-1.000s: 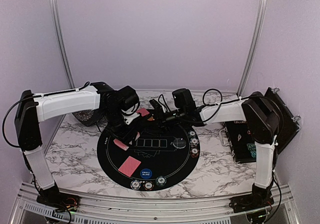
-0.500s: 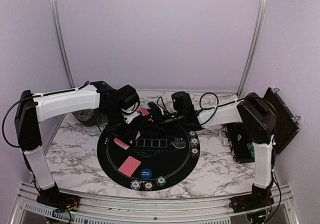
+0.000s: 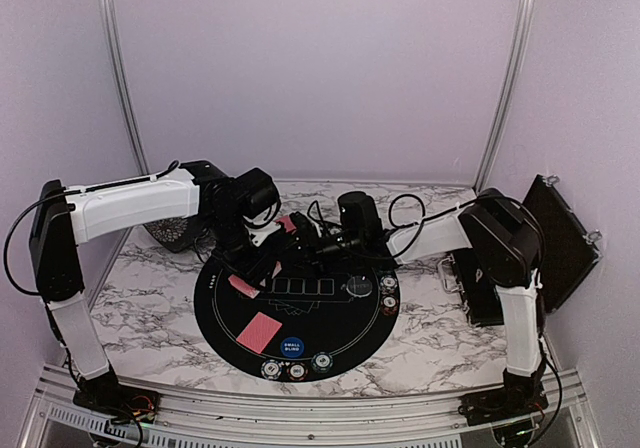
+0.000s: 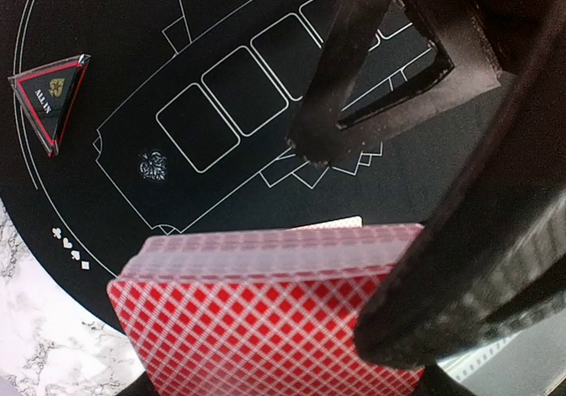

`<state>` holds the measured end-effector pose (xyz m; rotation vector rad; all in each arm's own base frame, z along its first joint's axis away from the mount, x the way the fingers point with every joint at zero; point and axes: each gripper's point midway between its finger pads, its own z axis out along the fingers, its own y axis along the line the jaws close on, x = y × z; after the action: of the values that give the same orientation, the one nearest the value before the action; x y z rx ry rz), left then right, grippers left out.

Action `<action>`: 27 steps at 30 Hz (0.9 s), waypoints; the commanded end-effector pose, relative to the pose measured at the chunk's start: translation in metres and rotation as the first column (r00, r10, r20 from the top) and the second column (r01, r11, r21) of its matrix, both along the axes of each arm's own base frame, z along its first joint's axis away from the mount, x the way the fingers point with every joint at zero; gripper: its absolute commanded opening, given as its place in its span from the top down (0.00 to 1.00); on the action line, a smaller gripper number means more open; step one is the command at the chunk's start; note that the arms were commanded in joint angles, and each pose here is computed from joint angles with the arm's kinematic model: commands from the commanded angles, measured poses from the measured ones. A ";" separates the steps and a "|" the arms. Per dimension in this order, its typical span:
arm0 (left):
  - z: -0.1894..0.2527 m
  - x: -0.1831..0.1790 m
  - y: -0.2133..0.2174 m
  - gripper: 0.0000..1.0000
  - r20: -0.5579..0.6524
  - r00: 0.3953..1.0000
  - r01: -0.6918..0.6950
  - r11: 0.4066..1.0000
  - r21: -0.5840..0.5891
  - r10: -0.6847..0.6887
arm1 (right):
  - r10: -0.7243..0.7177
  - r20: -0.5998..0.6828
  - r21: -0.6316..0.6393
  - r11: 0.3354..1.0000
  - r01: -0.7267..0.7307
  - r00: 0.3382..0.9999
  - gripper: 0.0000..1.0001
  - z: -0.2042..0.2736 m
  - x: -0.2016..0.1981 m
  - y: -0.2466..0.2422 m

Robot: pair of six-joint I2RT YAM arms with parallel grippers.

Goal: Distribute texas hold em gaming equipment
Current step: Distribute the poker card in the dealer area.

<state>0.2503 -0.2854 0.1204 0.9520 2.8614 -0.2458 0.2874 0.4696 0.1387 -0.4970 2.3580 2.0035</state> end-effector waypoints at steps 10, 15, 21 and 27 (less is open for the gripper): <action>0.006 0.001 -0.003 0.42 0.004 1.000 0.013 1.000 0.001 -0.013 | 0.035 0.008 0.045 0.998 -0.035 0.999 0.37 0.008 -0.006 0.019; 0.006 0.002 -0.003 0.42 0.008 1.000 0.012 1.000 0.002 -0.012 | 0.030 -0.002 0.031 0.999 -0.030 1.000 0.37 0.001 -0.004 0.021; 0.007 0.003 -0.002 0.42 0.012 1.000 0.013 1.000 0.005 -0.013 | 0.015 -0.015 0.001 1.000 -0.015 1.000 0.40 -0.009 -0.002 0.020; 0.007 0.002 0.000 0.42 0.013 1.000 0.012 1.000 0.008 -0.013 | -0.020 -0.003 -0.027 0.999 0.020 1.000 0.43 -0.014 0.003 0.014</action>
<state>0.2507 -0.2840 0.1206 0.9561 2.8609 -0.2337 0.2837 0.4828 0.1281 -0.4938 2.3750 2.0224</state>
